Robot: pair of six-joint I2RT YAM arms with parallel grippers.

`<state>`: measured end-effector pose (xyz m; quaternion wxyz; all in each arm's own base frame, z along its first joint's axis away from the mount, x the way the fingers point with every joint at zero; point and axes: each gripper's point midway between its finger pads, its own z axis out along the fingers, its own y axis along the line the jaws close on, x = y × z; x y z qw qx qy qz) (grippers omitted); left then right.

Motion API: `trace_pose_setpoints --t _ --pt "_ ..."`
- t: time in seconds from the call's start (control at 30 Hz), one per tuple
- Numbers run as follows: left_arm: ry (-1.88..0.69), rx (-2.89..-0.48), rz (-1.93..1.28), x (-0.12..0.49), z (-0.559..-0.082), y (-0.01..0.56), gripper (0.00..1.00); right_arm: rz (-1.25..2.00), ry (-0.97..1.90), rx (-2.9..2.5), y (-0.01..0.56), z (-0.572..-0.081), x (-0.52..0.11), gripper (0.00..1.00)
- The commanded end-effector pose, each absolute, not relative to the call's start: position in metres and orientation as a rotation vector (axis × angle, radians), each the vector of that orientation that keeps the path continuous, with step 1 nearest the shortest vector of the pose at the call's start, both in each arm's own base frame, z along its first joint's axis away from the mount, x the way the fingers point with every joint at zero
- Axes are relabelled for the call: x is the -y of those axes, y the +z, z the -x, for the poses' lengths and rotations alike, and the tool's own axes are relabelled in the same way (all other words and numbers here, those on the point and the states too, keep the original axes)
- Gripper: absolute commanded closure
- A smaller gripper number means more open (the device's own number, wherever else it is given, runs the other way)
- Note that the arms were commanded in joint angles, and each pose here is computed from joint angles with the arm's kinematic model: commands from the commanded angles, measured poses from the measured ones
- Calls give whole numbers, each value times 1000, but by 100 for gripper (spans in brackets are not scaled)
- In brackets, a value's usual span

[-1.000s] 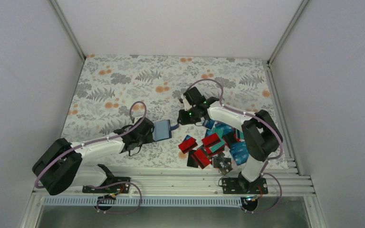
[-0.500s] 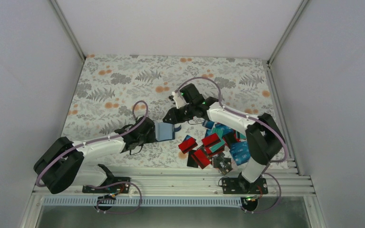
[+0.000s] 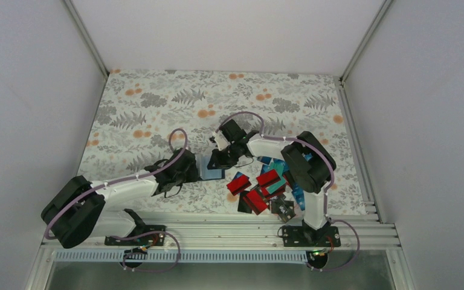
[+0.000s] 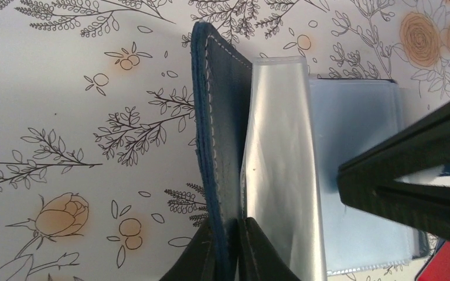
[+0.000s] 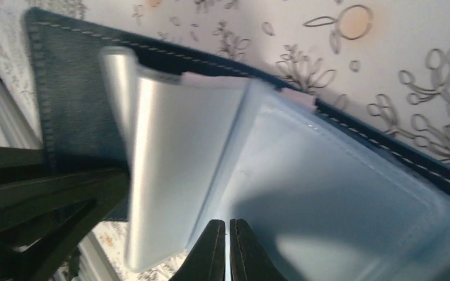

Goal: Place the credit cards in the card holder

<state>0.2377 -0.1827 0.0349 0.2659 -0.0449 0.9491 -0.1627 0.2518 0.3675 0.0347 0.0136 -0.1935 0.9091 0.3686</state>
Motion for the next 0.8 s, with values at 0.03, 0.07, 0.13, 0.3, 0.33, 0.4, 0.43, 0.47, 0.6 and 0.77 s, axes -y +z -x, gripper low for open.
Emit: trace_pose_setpoints --t 0.03,0.07,0.13,0.3,0.33,0.4,0.43,0.47,0.6,0.77 --pt "-346 -2567 200 160 -234 41 84 592 972 -2873 1 -257 -355 95" --pt "-278 -2574 245 149 -234 44 81 584 940 -2890 -5 -256 -351 95" --pt "-157 -2581 301 135 -233 54 77 569 889 -2918 -16 -254 -344 96" --pt "-200 -2525 210 164 -240 103 76 558 834 -2942 -26 -251 -334 96" --pt "-249 -2509 182 175 -242 114 76 557 824 -2941 -26 -252 -333 96" --pt "-397 -2465 90 203 -247 136 76 558 818 -2939 -26 -252 -332 96" --pt "-493 -2443 34 218 -248 145 76 560 817 -2938 -25 -252 -332 96" --pt "-582 -2425 -22 233 -248 152 76 558 814 -2937 -25 -252 -332 95" --pt "-750 -2412 -115 264 -246 151 77 555 827 -2922 -20 -251 -331 96" --pt "-937 -2381 -188 288 -236 145 79 549 901 -2897 -5 -249 -329 96"
